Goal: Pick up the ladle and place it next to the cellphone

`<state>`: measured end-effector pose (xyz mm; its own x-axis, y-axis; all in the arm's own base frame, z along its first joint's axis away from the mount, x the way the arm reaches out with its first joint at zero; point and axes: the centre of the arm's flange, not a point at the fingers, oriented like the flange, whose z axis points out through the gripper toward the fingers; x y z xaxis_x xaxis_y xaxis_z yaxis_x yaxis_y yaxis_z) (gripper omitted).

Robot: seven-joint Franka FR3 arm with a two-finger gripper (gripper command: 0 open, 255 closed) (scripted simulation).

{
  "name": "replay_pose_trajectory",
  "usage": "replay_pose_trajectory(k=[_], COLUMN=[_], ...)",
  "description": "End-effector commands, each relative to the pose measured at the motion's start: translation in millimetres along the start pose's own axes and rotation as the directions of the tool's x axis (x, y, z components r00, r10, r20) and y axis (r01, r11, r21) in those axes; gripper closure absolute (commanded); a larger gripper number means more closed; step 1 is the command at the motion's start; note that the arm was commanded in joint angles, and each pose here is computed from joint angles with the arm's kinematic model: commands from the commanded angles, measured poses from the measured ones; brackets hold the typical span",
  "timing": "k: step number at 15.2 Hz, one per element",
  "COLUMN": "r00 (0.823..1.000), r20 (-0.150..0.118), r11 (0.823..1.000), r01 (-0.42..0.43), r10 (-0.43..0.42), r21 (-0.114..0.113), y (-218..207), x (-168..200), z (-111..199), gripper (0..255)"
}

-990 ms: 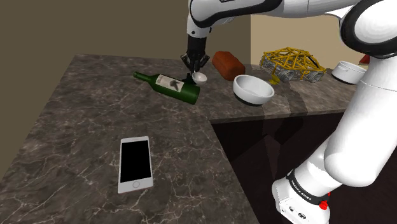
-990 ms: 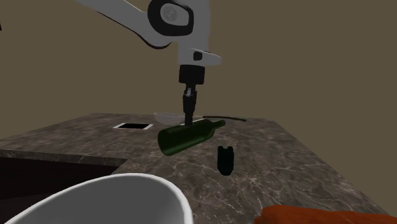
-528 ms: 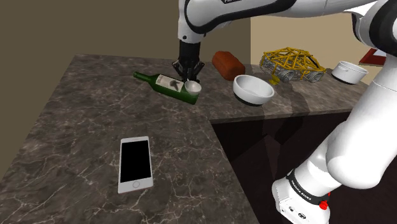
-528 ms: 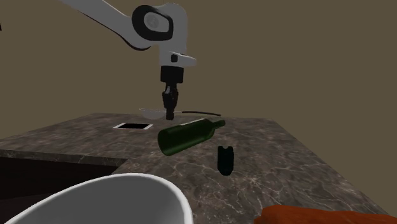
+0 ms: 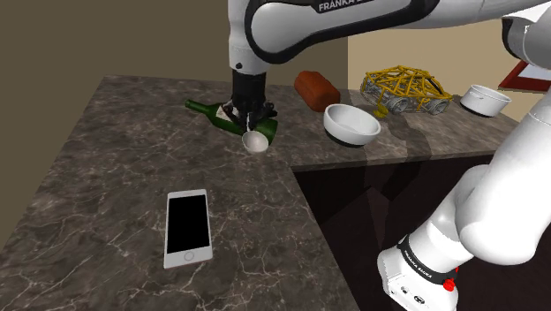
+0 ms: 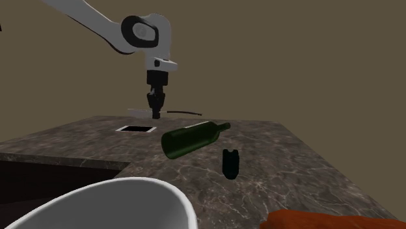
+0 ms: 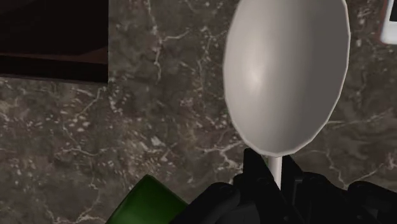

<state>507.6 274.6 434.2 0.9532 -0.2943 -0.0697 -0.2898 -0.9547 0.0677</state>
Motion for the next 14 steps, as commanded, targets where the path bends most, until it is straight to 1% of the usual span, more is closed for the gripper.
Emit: replay_pose_trajectory(k=[1,14], r00=[1.0,1.0], r20=[0.0,0.0], r11=[1.0,1.0], r01=[-0.001,-0.001], r10=[0.001,0.001], r21=[0.0,0.0], y=[-14.0,-116.9], x=[-21.0,-158.4], z=[-1.2,0.9], gripper=[255,255])
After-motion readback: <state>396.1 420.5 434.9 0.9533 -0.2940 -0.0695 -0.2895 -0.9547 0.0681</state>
